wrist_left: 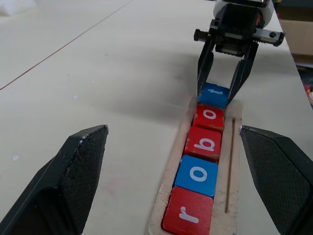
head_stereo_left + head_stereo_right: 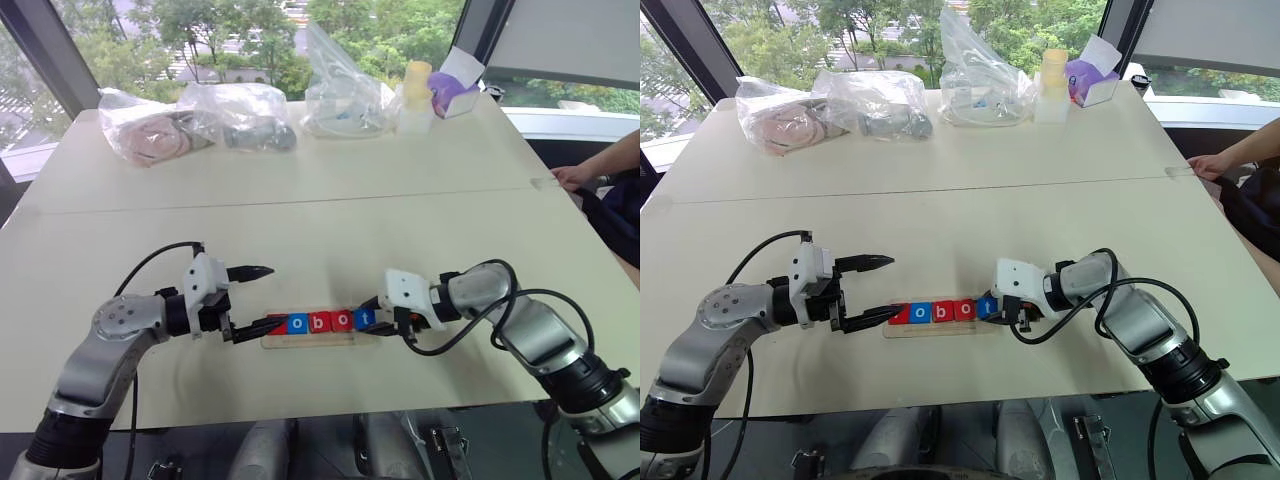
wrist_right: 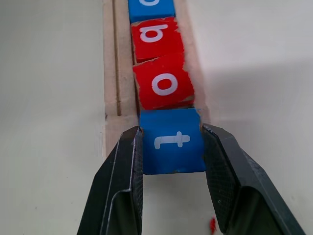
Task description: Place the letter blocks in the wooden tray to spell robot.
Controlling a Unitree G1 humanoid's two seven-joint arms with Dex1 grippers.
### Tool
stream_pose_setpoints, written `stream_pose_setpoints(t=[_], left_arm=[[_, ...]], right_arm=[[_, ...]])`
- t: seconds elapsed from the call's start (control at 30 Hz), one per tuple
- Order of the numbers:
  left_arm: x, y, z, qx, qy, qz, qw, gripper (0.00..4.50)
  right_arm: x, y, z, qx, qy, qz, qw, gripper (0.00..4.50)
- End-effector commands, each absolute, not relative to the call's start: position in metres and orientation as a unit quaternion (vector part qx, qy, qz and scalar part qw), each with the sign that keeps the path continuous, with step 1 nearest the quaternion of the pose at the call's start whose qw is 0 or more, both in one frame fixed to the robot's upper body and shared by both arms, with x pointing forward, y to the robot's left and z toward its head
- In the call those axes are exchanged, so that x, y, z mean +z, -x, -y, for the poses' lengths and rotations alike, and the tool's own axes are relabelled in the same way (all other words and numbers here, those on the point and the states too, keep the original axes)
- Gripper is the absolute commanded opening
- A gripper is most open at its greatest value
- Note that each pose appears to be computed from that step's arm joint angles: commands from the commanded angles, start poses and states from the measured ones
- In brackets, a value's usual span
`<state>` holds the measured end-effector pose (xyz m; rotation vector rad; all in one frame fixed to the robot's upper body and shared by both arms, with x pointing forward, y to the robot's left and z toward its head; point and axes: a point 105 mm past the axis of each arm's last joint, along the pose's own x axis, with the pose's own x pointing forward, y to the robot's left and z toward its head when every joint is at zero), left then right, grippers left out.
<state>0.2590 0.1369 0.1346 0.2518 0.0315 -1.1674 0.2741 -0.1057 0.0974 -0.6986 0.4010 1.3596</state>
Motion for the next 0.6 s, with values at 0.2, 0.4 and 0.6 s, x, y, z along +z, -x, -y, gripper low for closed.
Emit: stream_pose_setpoints(t=[0.2, 0.4, 0.6], left_arm=[[0.145, -0.255, -0.136, -0.547, -0.125, 0.005, 0.828, 4.50], [0.145, -0.254, -0.137, -0.544, -0.124, 0.002, 0.830, 4.50], [0.144, -0.254, -0.138, -0.541, -0.122, 0.001, 0.832, 4.50]], right_arm=[[0.107, -0.273, 0.095, 0.623, 0.320, -0.157, 0.697, 1.15], [0.108, -0.273, 0.089, 0.625, 0.315, -0.156, 0.697, 1.15], [0.107, -0.272, 0.087, 0.626, 0.312, -0.160, 0.696, 1.15]])
